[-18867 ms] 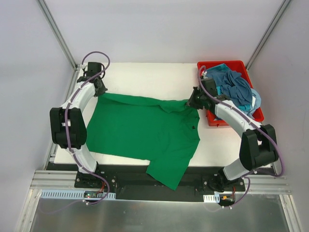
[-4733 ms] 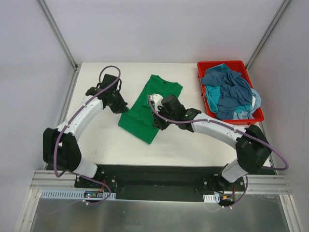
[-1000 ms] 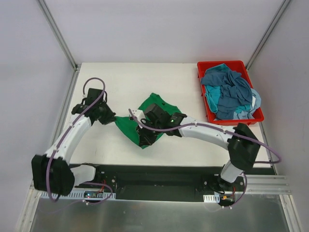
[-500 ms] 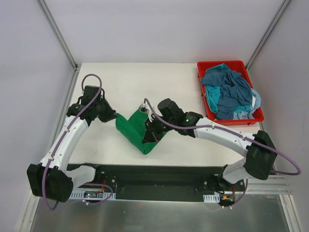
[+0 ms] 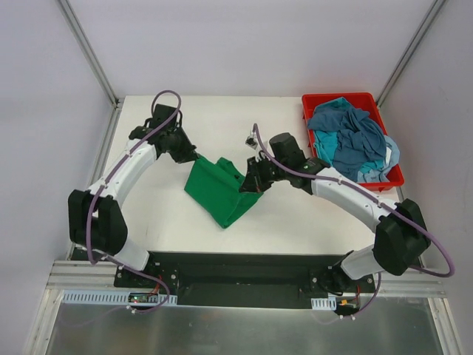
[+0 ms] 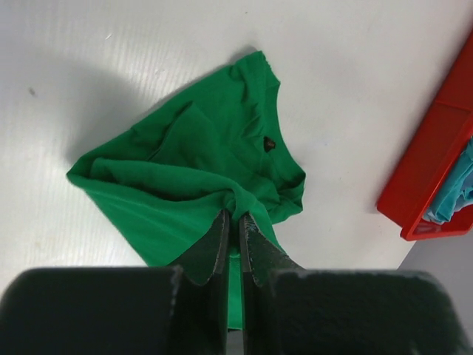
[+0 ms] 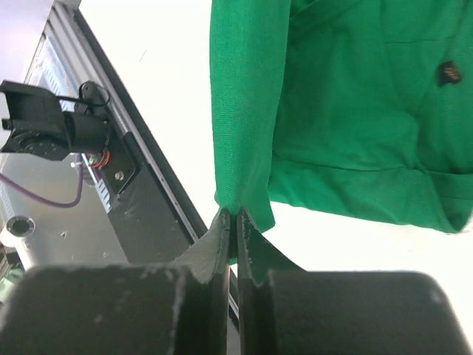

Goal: Fold and stack the t-shirts
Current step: Fold the long partially folded tshirt into a neat square

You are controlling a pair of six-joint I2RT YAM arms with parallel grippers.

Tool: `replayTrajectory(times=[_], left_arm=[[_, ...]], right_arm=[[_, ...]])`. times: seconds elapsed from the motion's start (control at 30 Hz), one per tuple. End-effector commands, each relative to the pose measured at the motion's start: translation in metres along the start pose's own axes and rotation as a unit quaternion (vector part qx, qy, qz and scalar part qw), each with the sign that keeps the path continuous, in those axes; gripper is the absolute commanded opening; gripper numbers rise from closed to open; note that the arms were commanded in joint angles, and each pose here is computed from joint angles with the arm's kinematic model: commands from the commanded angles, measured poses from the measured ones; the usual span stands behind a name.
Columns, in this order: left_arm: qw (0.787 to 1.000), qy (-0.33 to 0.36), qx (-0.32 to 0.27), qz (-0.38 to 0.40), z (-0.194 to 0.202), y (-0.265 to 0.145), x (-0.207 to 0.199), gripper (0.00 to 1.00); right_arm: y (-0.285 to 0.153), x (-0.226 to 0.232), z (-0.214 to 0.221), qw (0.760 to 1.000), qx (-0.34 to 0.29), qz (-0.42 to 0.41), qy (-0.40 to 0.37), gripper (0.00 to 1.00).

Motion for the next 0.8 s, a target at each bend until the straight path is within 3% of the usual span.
replayTrajectory(times=[0.0, 0.5, 0.77], left_arm=[[0.999, 0.019, -0.031, 0.018, -0.025, 0.012, -0.025, 0.0], [0.997, 0.045, 0.054, 0.015, -0.035, 0.098, -0.038, 0.0], [0.995, 0.052, 0.082, 0.017, -0.033, 0.129, -0.04, 0.0]], right_arm=[[-0.011, -0.012, -0.005, 1.0, -0.008, 0.005, 0.012, 0.0], [0.002, -0.071, -0.006, 0.994, 0.005, 0.074, 0.086, 0.01], [0.005, -0.094, -0.003, 0.985, 0.0, 0.122, 0.118, 0.06]])
Point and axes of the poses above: each gripper's point midway between its finger pads, its own y axis out along the fingers, its own x axis along the line the jaws close on, z = x × y, the point moved 9 cm from there along -y, back along the fingers, and after that the axes turned 12 degrees about y, right-handed, at the moved point
